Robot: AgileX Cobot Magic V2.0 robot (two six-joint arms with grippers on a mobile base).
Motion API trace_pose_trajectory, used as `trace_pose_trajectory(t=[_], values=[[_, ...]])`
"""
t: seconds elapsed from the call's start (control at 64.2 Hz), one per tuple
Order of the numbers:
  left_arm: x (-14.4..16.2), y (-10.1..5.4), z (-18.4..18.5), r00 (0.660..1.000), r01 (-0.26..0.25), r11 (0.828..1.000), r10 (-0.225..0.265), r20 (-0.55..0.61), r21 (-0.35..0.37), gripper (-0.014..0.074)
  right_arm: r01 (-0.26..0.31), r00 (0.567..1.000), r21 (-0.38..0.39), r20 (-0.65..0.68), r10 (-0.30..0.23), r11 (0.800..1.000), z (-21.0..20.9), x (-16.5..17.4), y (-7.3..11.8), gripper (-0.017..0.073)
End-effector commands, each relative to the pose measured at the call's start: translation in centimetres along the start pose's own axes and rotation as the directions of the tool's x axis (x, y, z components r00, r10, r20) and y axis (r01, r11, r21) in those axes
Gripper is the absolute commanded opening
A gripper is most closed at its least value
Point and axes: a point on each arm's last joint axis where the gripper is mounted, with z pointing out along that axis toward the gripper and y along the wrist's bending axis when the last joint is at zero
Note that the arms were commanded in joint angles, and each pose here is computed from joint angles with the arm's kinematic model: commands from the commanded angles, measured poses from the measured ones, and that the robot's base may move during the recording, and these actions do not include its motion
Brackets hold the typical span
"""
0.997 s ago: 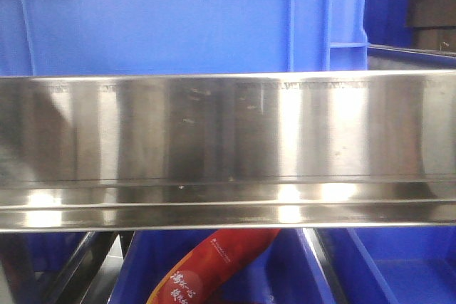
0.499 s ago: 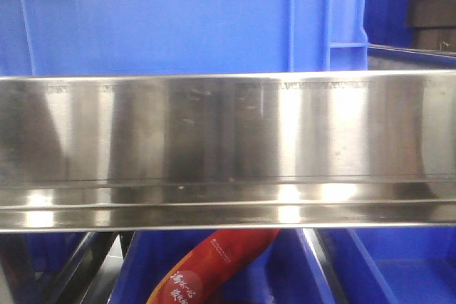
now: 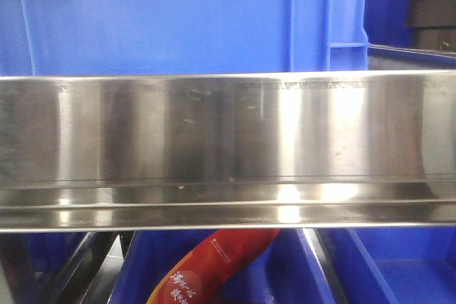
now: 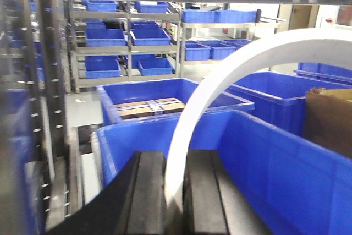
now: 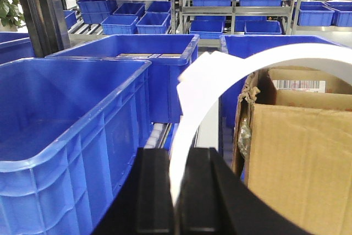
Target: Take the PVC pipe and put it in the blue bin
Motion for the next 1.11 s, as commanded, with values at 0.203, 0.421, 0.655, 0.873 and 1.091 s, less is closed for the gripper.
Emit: trace_pose_trajectory(t=[0.203,0.421,0.655,0.873,1.091], values=[[-0.9,-1.8,6.1,0.997,-0.066,0.995,0.068,-0.024,0.077,-0.0111,-0.003,1.0,-0.002,0.023,0.003,1.0,0.0,-0.2,0.0,-0.0167],[0.1,-3.2,8.7,0.99,-0.127,0.984,0.134,-0.045,0.123,-0.0111,-0.001,1.0,-0.003,0.01,0.002,1.0,0.0,-0.1,0.0,-0.0167],[1.8,-3.5,11.0,0.982,-0.163,0.979,0.174,-0.075,0.126,-0.0111,-0.001,1.0,-0.004,0.001,0.001,1.0,0.0,0.0,0.0,-0.0167],[3.6,-3.7,13.2,0.975,-0.19,0.973,0.202,-0.089,0.128,-0.0111,-0.003,1.0,-0.006,-0.006,0.003,1.0,0.0,0.1,0.0,-0.0167],[4.5,-3.7,13.9,0.97,-0.191,0.972,0.208,-0.125,0.135,0.0027,-0.003,1.0,-0.006,-0.008,0.003,1.0,0.0,0.1,0.1,-0.0167]])
